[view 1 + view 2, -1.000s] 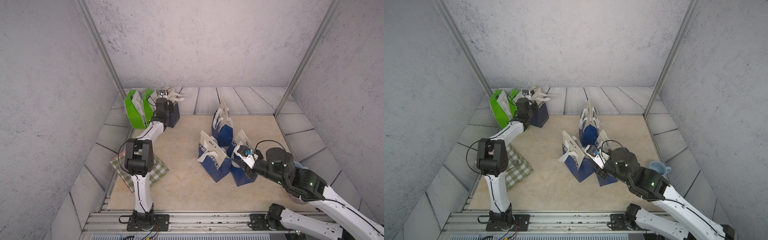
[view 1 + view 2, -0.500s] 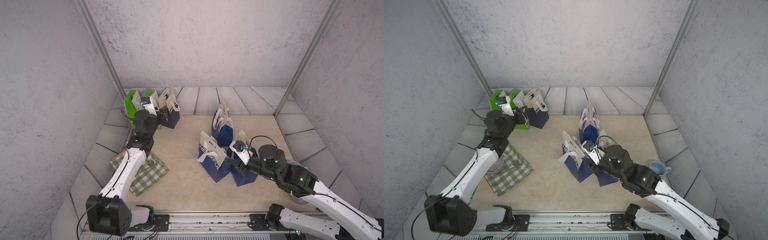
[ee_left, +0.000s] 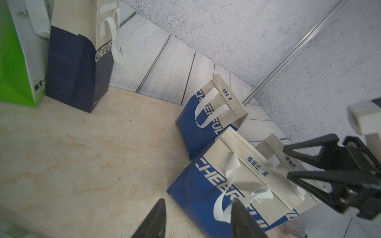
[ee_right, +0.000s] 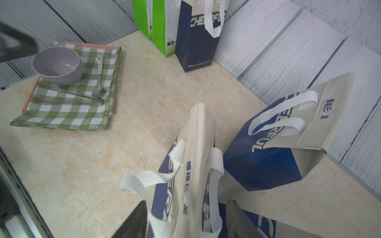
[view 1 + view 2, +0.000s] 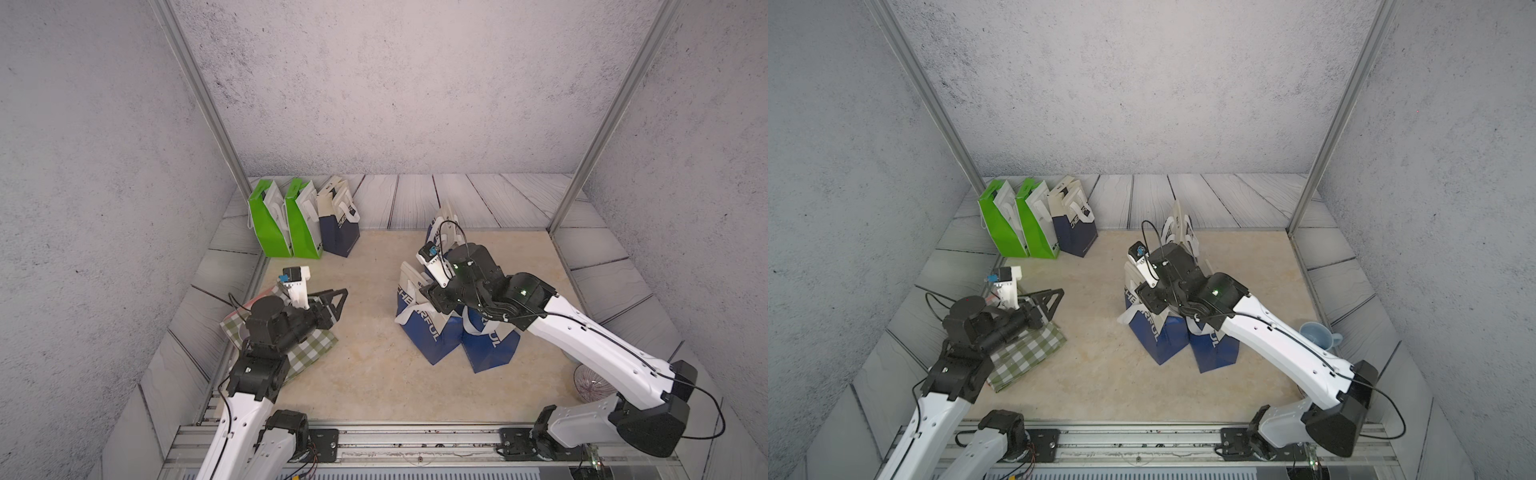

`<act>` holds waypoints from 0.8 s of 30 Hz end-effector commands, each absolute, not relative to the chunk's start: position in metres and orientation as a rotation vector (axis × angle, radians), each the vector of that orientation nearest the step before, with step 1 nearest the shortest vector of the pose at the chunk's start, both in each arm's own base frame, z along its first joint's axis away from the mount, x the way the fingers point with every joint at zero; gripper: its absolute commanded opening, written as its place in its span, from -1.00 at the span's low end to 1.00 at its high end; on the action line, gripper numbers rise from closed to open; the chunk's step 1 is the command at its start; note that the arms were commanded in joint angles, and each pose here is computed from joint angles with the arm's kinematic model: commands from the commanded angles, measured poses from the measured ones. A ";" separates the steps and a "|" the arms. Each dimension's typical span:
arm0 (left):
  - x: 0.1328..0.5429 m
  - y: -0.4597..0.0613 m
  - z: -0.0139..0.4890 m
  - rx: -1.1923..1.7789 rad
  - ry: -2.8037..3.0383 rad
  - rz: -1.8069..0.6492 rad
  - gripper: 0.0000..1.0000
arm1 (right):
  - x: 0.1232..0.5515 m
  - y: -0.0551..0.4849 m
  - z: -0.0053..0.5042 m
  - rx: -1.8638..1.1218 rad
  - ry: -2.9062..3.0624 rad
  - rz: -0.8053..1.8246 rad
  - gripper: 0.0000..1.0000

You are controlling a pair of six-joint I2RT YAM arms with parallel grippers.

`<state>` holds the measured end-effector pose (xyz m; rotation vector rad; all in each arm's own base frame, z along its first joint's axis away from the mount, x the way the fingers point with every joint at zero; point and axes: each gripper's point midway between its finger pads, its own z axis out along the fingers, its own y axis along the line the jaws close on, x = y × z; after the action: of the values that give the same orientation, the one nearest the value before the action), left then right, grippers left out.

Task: Open the takeout bag
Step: Adjust the takeout bag at the center of the board.

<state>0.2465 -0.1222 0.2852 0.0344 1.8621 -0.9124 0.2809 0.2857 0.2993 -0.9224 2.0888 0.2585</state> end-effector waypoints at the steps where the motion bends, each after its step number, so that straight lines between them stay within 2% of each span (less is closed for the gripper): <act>1: 0.218 -0.132 0.269 0.057 1.904 -1.017 0.04 | 0.284 0.281 0.286 -0.917 2.178 0.237 0.20; 6: 0.209 -0.133 0.265 0.032 1.874 -1.073 0.04 | 0.288 0.290 0.271 -0.934 2.243 0.246 0.11; 10: 0.210 -0.135 0.251 0.025 1.915 -1.090 0.04 | 0.291 0.292 0.259 -0.956 2.280 0.227 -0.09; 12: 0.210 -0.136 0.246 0.028 1.925 -1.089 0.04 | 0.289 0.296 0.256 -0.977 2.289 0.243 -0.23; 14: 0.211 -0.136 0.241 0.027 1.929 -1.087 0.04 | 0.287 0.299 0.254 -1.000 2.293 0.263 -0.60; 15: 0.211 -0.137 0.240 0.033 1.923 -1.100 0.03 | 0.286 0.301 0.254 -1.018 2.292 0.277 -0.71; 18: 0.211 -0.142 0.241 0.051 1.909 -1.140 0.00 | 0.277 0.309 0.256 -1.091 2.281 0.339 -0.90; 20: 0.212 -0.143 0.239 0.053 1.912 -1.142 0.00 | 0.265 0.316 0.263 -1.173 2.250 0.418 -0.97; 24: 0.213 -0.146 0.240 0.080 1.883 -1.145 0.02 | 0.240 0.330 0.275 -1.324 2.159 0.585 -0.98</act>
<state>0.2139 -0.1409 0.2301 0.0250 1.9431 -1.1236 0.2648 0.3160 0.2517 -1.1876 2.2686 0.4088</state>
